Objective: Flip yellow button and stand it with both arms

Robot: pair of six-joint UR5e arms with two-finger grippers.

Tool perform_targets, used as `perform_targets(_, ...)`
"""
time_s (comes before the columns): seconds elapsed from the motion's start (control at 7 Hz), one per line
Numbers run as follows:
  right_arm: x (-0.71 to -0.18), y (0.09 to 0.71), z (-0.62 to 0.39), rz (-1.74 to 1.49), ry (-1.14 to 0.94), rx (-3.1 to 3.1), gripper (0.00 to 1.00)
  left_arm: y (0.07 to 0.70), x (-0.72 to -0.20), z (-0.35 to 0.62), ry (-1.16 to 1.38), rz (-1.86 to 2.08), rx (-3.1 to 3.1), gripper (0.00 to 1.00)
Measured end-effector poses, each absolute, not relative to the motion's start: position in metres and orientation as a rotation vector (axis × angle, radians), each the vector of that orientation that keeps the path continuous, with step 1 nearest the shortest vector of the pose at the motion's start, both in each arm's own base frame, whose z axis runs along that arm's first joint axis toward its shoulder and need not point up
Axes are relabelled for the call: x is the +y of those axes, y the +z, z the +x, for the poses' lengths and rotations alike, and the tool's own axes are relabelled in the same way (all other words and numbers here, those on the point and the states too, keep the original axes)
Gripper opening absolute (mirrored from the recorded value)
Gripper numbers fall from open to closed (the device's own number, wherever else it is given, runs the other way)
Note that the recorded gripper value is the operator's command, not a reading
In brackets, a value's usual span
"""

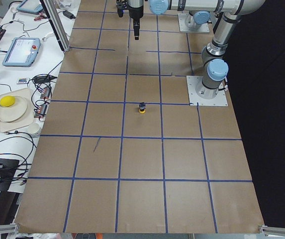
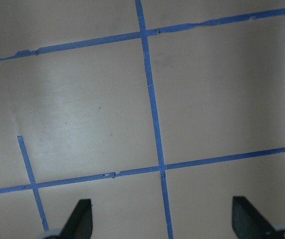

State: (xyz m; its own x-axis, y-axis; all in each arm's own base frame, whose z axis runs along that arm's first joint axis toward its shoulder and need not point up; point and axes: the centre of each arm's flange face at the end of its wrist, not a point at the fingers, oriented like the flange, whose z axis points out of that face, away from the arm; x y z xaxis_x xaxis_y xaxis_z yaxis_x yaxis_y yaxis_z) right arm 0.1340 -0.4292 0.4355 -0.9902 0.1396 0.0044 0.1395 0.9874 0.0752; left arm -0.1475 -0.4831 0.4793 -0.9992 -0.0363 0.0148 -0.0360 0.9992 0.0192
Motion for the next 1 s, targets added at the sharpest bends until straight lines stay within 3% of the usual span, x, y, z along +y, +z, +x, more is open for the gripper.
perform_targets(1.0,-0.429,0.435,0.134,0.22,0.119,3.131,1.0,0.463,-0.487,-0.12,-0.081,0.018,-3.139,1.0)
